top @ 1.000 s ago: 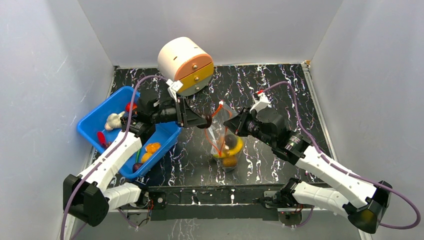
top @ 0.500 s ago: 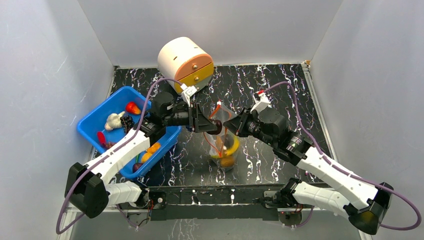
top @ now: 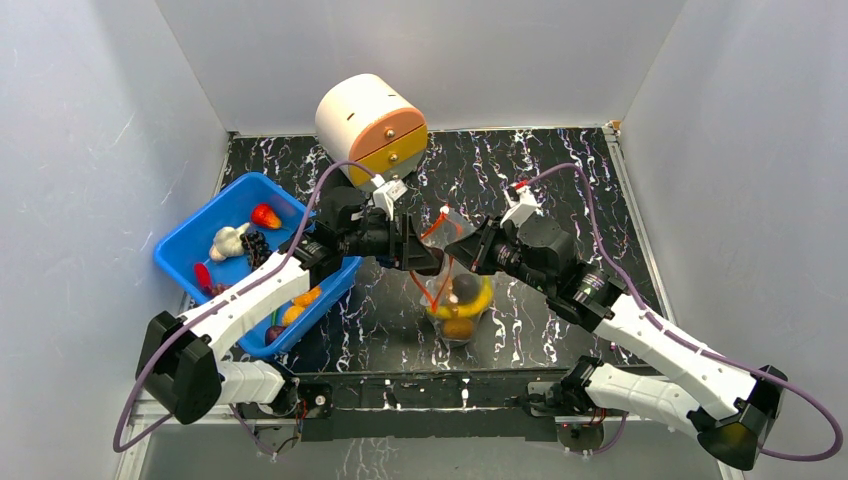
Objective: Place the food in the zip-top bag and seal the zipper
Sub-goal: Place the fake fruit in the zipper food storage bag.
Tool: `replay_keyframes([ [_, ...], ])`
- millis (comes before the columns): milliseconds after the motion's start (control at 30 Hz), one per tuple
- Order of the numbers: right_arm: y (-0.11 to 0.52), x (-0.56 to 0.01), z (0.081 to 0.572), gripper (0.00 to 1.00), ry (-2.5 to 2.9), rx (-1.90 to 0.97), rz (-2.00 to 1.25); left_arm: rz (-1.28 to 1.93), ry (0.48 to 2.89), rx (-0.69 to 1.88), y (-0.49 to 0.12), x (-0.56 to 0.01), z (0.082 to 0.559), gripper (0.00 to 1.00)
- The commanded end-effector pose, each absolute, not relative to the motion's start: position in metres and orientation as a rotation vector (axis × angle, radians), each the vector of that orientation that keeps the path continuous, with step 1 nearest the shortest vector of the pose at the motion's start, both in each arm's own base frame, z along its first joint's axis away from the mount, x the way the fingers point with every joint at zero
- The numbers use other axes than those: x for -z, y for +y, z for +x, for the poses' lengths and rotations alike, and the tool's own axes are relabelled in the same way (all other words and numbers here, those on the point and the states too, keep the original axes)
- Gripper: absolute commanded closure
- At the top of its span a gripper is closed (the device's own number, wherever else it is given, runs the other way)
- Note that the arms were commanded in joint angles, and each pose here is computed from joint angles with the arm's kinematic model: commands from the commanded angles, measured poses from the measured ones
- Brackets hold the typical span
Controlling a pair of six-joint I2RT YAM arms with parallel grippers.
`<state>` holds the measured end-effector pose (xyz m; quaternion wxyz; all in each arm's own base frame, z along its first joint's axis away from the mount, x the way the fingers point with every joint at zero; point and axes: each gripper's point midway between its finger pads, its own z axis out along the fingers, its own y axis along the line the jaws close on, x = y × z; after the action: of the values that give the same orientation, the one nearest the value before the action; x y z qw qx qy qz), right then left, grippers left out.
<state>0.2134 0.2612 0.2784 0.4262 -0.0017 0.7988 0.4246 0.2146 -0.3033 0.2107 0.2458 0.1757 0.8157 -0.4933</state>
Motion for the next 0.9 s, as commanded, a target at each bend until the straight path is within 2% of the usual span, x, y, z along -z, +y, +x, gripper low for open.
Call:
replay_keyframes([
  [0, 0.266, -0.306, 0.213, 1.0, 1.885, -1.143, -0.013, 0.505, 2.199, 1.314, -0.306, -0.223, 0.217, 0.51],
  [100, 0.266, -0.307, 0.213, 1.0, 1.88, -1.143, -0.011, 0.508, 2.198, 1.307, -0.307, -0.224, 0.218, 0.48],
  [400, 0.268, -0.307, 0.213, 1.0, 1.882, -1.146, -0.018, 0.51, 2.205, 1.288, -0.307, -0.225, 0.217, 0.48],
  [867, 0.267, -0.303, 0.214, 1.0, 1.887, -1.141, -0.009, 0.496, 2.177, 1.265, -0.304, -0.234, 0.22, 0.32],
])
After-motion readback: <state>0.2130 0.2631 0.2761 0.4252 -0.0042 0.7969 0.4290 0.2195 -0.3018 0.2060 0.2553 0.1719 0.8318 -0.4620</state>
